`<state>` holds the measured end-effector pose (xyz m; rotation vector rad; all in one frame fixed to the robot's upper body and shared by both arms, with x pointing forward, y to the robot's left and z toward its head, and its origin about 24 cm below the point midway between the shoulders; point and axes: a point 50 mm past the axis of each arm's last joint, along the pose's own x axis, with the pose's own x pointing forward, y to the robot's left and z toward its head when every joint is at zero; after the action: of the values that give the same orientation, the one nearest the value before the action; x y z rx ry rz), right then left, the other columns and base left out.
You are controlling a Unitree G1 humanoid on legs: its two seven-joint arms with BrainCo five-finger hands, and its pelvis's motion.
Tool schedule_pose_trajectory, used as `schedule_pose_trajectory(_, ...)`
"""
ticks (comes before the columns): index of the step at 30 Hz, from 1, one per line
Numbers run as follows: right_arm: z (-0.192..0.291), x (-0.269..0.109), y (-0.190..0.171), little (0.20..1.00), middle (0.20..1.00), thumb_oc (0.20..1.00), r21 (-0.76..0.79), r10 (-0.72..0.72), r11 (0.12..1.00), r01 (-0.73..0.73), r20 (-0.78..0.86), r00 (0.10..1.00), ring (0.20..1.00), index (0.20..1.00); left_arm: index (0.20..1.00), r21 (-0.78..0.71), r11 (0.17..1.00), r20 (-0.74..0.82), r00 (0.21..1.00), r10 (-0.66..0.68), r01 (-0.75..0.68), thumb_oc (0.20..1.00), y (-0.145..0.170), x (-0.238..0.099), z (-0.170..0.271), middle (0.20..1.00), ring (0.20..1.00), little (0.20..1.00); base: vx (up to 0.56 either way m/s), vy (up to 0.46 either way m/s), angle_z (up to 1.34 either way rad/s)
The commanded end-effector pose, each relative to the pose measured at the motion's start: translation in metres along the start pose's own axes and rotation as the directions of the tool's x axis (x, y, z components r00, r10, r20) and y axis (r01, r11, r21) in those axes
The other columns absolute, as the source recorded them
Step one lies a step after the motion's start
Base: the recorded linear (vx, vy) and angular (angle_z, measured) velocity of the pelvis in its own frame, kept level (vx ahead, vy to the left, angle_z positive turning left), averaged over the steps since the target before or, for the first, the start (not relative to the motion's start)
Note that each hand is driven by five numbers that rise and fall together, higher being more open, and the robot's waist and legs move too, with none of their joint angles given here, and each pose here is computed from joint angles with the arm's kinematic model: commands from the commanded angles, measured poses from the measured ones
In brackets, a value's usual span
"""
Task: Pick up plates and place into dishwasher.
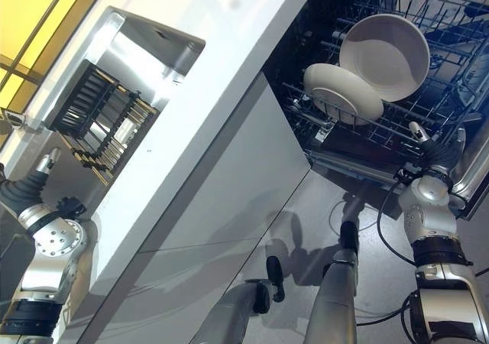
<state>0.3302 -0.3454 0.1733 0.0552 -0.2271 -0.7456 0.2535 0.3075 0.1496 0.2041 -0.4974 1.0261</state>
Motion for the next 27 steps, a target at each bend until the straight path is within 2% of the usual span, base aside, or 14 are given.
schedule_pose_trajectory(1, 0.046, 0.004, 0.044, 1.000, 1.000, 1.000, -0.012, 0.137, 0.991, -0.137, 0.172, 0.975, 1.000, 1.000, 1.000, 0.035, 0.998, -0.045, 0.998, -0.050, 0.052, 1.000, -0.012, -0.022, -0.013, 1.000, 1.000, 1.000, -0.01, 0.043, 0.01)
schedule_pose_trajectory(11, 0.084, -0.001, 0.068, 1.000, 1.000, 1.000, -0.008, 0.267, 0.960, -0.279, 0.313, 0.911, 1.000, 1.000, 1.000, 0.044, 0.999, -0.089, 0.996, -0.016, 0.020, 1.000, 0.002, -0.026, -0.020, 1.000, 1.000, 1.000, -0.03, 0.030, 0.05)
schedule_pose_trajectory(17, 0.091, -0.005, 0.082, 1.000, 1.000, 1.000, -0.045, 0.345, 0.935, -0.351, 0.334, 0.877, 1.000, 1.000, 1.000, 0.046, 0.999, -0.106, 0.994, -0.012, 0.016, 1.000, 0.011, -0.029, -0.024, 1.000, 1.000, 1.000, -0.03, 0.037, 0.14)
schedule_pose_trajectory(27, 0.124, -0.002, 0.092, 1.000, 1.000, 1.000, -0.054, 0.377, 0.919, -0.389, 0.406, 0.833, 1.000, 1.000, 1.000, 0.049, 0.998, -0.140, 0.990, -0.022, 0.029, 1.000, 0.025, -0.037, -0.030, 1.000, 1.000, 1.000, -0.01, 0.068, 0.20)
